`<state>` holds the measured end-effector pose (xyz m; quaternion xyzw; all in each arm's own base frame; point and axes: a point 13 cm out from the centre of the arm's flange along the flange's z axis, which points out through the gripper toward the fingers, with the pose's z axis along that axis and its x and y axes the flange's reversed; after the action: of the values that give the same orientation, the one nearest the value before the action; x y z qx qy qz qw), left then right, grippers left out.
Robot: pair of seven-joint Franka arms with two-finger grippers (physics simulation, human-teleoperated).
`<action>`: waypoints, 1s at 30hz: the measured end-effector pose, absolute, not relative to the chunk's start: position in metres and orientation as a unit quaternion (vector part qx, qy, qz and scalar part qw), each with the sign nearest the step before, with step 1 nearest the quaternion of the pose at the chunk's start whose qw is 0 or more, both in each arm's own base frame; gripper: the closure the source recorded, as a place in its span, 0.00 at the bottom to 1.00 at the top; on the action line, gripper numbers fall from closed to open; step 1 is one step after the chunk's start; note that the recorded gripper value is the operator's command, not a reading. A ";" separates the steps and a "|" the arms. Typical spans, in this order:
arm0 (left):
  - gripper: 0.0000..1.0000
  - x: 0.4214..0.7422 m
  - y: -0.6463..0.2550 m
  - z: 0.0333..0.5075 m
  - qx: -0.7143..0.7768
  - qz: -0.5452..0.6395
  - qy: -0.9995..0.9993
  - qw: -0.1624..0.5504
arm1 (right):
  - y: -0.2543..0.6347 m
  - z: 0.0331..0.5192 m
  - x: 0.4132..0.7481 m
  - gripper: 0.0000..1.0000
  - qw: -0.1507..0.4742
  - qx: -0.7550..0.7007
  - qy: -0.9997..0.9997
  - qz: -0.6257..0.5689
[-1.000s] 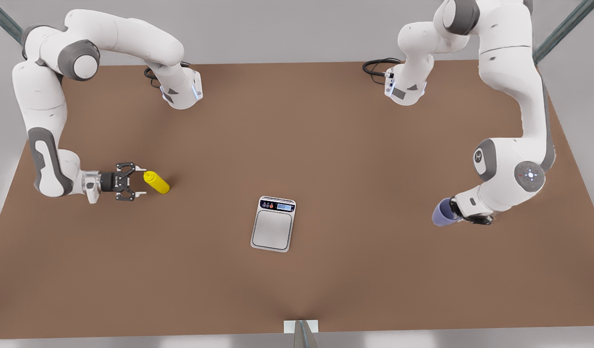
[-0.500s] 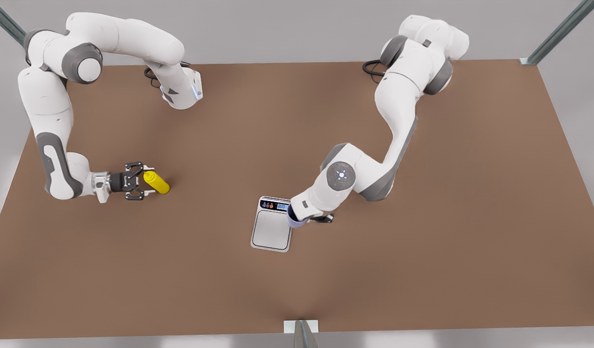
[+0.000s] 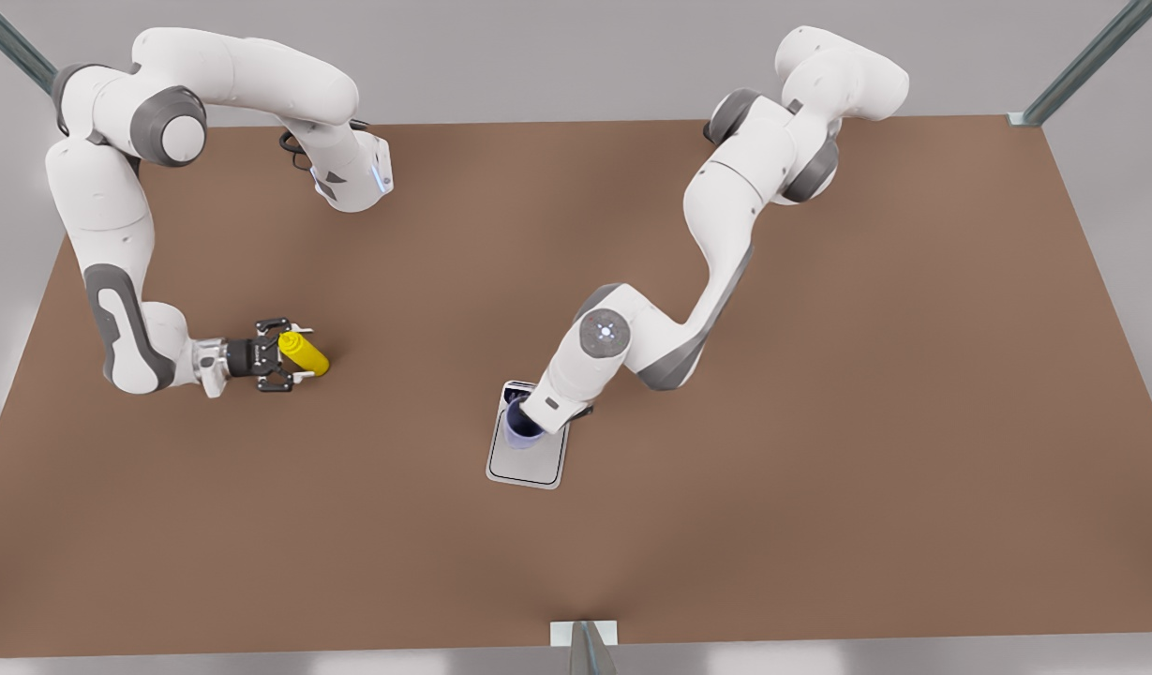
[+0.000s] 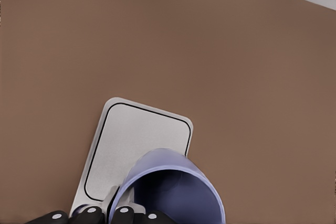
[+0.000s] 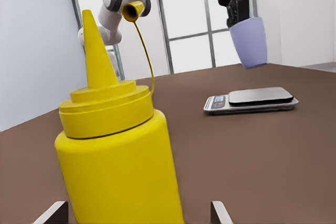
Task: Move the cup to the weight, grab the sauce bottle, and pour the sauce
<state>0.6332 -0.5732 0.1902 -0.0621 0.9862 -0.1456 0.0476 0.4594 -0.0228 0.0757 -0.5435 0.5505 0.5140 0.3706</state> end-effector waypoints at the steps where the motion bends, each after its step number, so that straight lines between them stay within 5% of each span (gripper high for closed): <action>1: 0.79 0.633 -0.573 0.188 -0.073 -0.146 0.986 0.046 | -0.021 0.076 0.460 0.00 0.371 -0.544 0.550 0.514; 8: 0.79 0.626 -0.567 0.159 -0.135 -0.129 0.982 0.020 | -0.019 0.077 0.463 0.05 0.375 -0.546 0.546 0.512; 15: 0.76 0.626 -0.564 0.138 -0.178 -0.125 0.976 0.013 | -0.019 0.077 0.463 0.41 0.377 -0.548 0.545 0.511; 16: 0.58 0.626 -0.564 0.137 -0.183 -0.126 0.975 0.012 | -0.019 0.077 0.463 0.43 0.377 -0.548 0.544 0.511; 20: 0.13 0.632 -0.565 0.145 -0.200 -0.137 0.970 0.014 | -0.020 0.079 0.465 0.49 0.379 -0.551 0.542 0.509; 27: 0.04 0.630 -0.571 0.182 -0.215 -0.149 0.965 0.015 | -0.019 0.085 0.467 0.49 0.382 -0.550 0.537 0.513; 30: 0.00 0.664 -0.513 0.275 -0.246 -0.154 0.957 0.019 | -0.012 0.096 0.477 0.49 0.384 -0.560 0.528 0.511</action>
<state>0.6637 -0.5126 0.2746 -0.2464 0.9567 -0.1538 0.0188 0.4773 -0.0123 0.0957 -0.5596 0.5276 0.5113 0.3836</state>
